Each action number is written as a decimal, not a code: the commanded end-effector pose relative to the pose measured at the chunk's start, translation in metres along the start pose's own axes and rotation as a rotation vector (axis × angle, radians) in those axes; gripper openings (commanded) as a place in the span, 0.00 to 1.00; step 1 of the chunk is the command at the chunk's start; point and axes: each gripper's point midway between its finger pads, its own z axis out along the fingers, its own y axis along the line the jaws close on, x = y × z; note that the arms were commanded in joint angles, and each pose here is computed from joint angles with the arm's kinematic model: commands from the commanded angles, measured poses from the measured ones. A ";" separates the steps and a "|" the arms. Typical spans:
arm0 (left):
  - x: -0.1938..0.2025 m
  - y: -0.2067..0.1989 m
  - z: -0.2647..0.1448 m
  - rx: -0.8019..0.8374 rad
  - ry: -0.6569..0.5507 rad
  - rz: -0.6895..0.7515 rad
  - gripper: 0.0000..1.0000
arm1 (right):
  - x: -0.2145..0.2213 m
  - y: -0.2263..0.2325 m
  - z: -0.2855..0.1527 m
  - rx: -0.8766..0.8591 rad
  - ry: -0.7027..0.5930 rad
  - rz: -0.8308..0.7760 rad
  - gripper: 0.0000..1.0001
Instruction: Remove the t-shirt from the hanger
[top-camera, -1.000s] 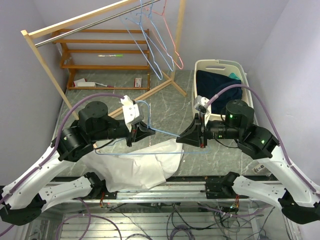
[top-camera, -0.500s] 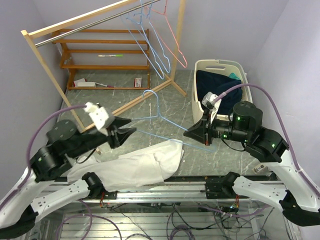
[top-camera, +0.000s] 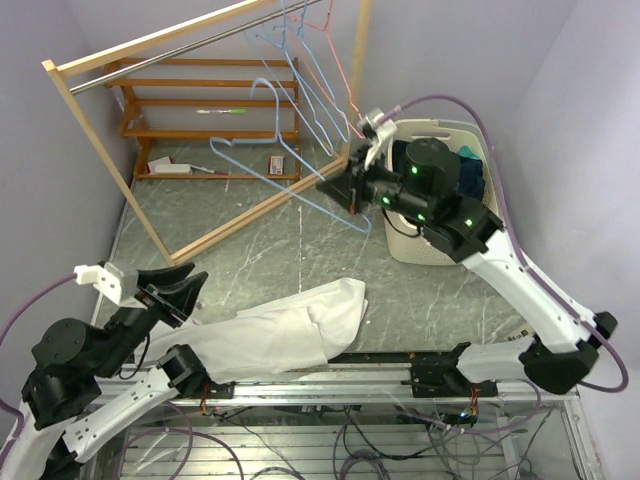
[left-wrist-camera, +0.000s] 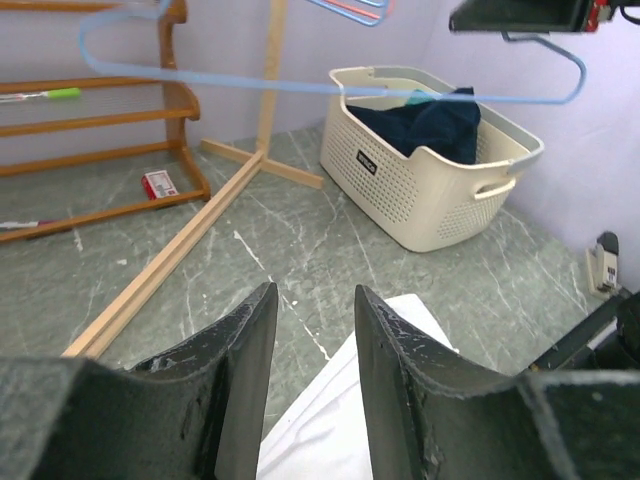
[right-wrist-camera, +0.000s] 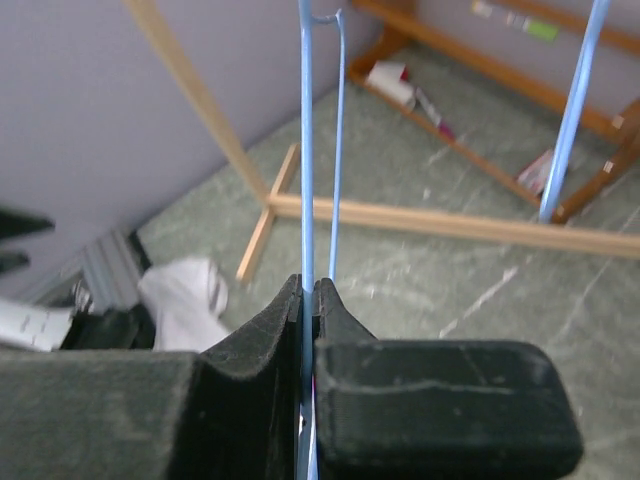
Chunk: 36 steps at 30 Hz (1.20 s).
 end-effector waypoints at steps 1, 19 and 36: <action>0.007 0.023 -0.013 -0.108 -0.039 -0.069 0.48 | -0.089 -0.006 0.019 0.051 -0.279 -0.038 0.00; 0.033 0.026 -0.004 -0.131 0.015 -0.043 0.49 | -0.135 -0.039 0.131 0.123 -0.388 -0.054 0.00; 0.034 0.030 -0.006 -0.149 0.007 -0.058 0.51 | -0.052 -0.001 0.069 -0.051 -0.235 -0.034 0.59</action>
